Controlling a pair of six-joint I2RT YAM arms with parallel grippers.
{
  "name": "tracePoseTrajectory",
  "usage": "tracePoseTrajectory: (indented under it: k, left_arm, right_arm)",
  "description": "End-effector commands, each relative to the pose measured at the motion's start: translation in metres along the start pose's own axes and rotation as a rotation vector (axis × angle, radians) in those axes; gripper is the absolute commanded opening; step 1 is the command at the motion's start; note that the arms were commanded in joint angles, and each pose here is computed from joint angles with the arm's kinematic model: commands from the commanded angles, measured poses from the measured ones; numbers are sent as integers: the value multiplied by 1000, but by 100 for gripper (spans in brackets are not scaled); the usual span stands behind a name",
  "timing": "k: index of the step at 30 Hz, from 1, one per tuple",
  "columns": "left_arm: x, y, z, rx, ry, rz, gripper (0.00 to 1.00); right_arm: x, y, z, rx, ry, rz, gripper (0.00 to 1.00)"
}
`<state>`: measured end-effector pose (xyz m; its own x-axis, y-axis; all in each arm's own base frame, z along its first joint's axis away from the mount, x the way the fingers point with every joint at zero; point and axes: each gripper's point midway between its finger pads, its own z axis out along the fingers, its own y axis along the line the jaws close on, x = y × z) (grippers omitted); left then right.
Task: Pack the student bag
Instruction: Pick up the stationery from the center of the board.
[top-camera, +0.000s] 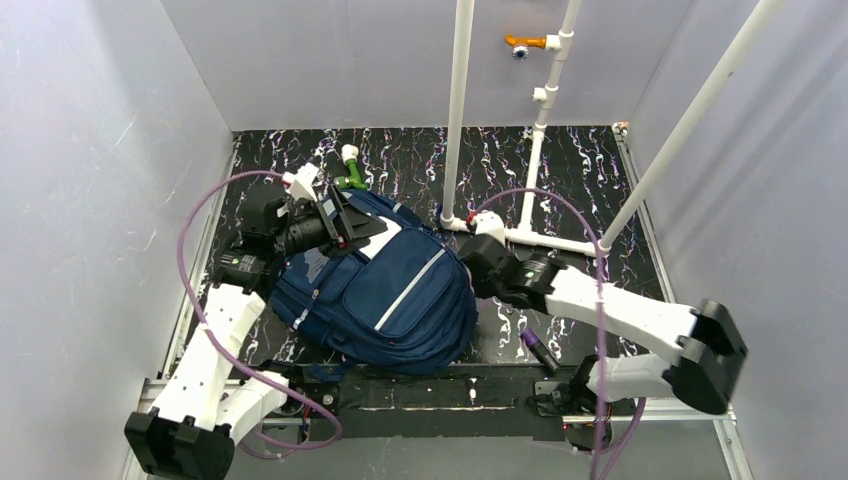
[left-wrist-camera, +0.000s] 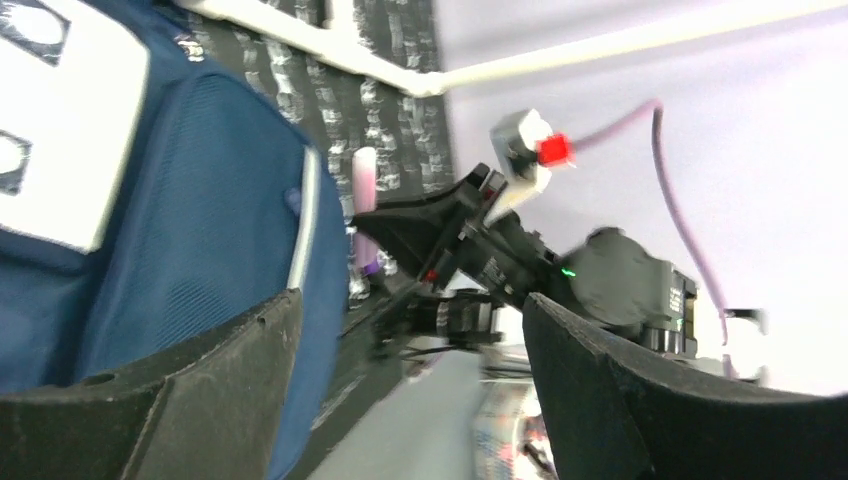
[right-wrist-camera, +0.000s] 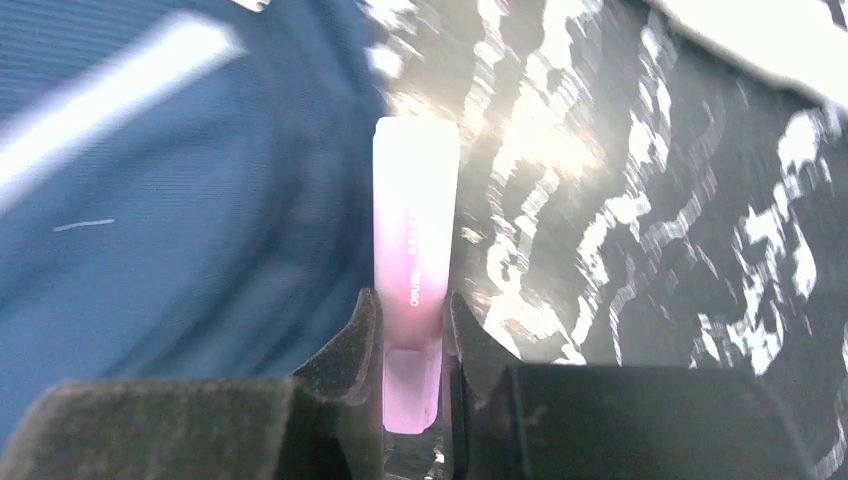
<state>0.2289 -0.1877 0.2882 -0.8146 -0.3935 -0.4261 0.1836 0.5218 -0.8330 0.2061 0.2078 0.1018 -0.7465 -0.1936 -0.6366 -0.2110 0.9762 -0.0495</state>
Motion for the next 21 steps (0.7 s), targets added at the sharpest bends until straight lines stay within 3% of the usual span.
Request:
tracePoseTrajectory:
  k: [1,3,7,11,18,19,21]
  left_arm:
    - [-2,-43,18,280,76,-142,80]
    - [-1,-53,25,285,99,-89,81]
    - [-5,-58,28,240,58,-82,81]
    - [1,-35,24,94,25,-53,77]
    - [5,-13,17,-11,-7,-28,49]
    - [5,-12,16,-21,-9,-22,49]
    - [6,-6,15,-45,-16,-16,60]
  right_arm:
    - [-93,79,-86,-560,-307,-244,1]
    - [-102,114,-116,-760,-293,-295,1]
    - [-118,156,-140,-950,-290,-320,1]
    - [-132,173,-141,-987,-326,-324,1]
    - [-145,182,-132,-952,-356,-316,1]
    - [-146,182,-130,-943,-355,-311,1]
    - [-148,181,-126,-924,-357,-304,1]
